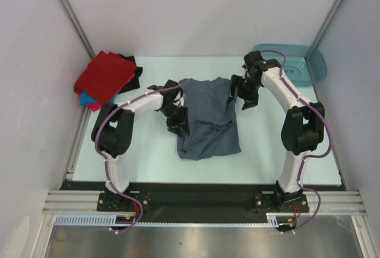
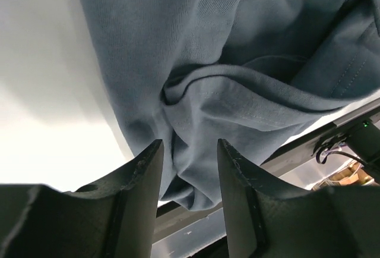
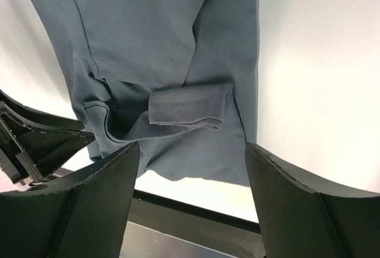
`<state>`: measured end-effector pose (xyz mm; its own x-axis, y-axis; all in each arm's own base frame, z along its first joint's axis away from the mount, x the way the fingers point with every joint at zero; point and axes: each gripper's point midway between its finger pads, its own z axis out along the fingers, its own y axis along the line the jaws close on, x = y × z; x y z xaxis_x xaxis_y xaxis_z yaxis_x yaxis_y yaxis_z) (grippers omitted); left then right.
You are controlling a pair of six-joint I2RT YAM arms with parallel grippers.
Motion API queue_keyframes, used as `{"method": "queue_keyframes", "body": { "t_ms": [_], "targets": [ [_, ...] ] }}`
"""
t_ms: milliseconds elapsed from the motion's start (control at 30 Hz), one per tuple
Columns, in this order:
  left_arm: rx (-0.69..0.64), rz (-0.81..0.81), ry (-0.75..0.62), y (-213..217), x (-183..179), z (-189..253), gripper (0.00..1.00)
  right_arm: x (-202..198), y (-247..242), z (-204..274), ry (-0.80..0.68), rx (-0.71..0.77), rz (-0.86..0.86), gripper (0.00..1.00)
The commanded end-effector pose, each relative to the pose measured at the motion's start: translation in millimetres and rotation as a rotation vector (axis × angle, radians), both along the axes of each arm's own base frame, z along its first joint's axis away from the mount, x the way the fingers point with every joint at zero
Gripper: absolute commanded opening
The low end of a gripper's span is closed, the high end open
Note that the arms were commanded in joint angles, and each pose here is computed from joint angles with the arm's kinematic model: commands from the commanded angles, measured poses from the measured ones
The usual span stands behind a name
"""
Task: Fold and stack the t-shirts
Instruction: Fold the tshirt
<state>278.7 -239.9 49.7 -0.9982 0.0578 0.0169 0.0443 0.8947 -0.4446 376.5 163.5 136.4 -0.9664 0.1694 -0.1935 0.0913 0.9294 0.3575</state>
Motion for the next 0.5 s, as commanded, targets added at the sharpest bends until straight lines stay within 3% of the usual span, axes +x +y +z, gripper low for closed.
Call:
{"method": "queue_keyframes", "body": {
  "t_ms": [0,467],
  "targets": [
    [-0.058,-0.035,-0.064,-13,7,7,0.47,-2,-4,25,-0.045,0.002,-0.016,0.78],
    [-0.044,-0.054,-0.033,-22,2,-13,0.43,-8,-9,25,-0.034,-0.015,-0.027,0.78]
  ]
}}
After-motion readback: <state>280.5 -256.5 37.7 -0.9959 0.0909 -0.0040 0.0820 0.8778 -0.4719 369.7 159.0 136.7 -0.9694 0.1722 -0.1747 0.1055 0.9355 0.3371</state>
